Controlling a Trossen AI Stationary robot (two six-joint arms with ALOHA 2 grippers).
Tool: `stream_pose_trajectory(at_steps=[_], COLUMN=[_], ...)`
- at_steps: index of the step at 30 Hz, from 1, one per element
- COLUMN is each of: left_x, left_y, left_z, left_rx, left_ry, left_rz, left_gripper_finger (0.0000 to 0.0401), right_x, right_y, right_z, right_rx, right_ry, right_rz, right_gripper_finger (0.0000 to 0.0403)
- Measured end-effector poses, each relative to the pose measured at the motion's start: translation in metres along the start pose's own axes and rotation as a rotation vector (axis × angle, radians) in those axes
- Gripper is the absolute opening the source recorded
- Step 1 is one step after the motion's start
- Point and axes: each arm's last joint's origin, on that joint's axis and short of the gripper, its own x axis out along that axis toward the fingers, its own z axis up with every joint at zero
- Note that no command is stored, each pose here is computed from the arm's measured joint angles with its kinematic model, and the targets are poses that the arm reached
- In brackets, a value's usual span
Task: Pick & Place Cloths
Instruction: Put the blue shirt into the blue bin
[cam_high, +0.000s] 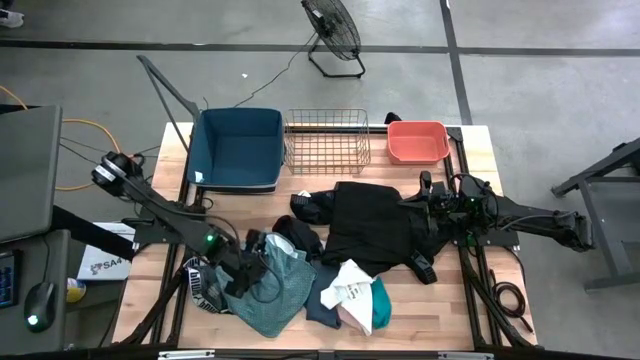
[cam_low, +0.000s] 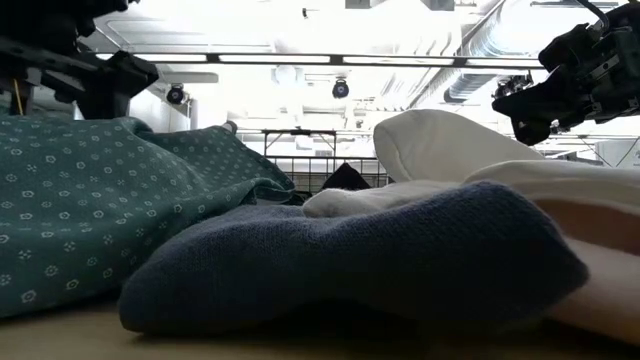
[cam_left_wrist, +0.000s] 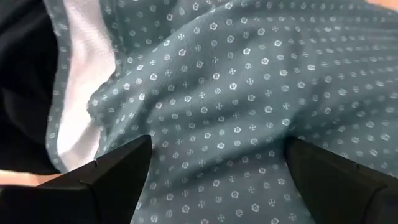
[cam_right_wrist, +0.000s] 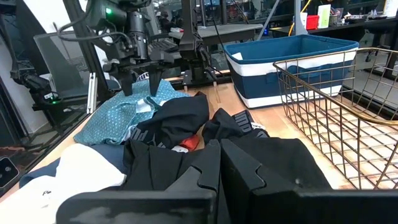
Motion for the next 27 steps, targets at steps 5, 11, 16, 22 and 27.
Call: stream_pose_trajectory(at_steps=[5, 11, 16, 22, 27], left_x=[0.009, 0.023, 0.034, 0.044, 0.047], left_y=[-0.002, 0.005, 0.021, 0.033, 0.041], left_z=[0.0, -0.002, -0.012, -0.027, -0.033], left_rx=[0.001, -0.065, -0.191, -0.342, -0.471], left_ry=[0.029, 0.092, 0.141, 0.177, 0.194], left_rz=[0.007, 0.037, 0.083, 0.09, 0.13], left_gripper_finger=[0.0358, 0.0358, 0.0358, 0.0358, 0.0352], right_x=[0.0, 0.0, 0.0, 0.0, 0.0], right_y=[0.0, 0.0, 0.0, 0.0, 0.0], right_z=[0.0, 0.0, 0.0, 0.0, 0.0], right_rx=[0.0, 0.0, 0.0, 0.0, 0.0], right_ry=[0.0, 0.0, 0.0, 0.0, -0.001], right_rz=[0.0, 0.0, 0.0, 0.0, 0.0], right_gripper_finger=[0.0004, 0.0004, 0.0004, 0.0004, 0.0004])
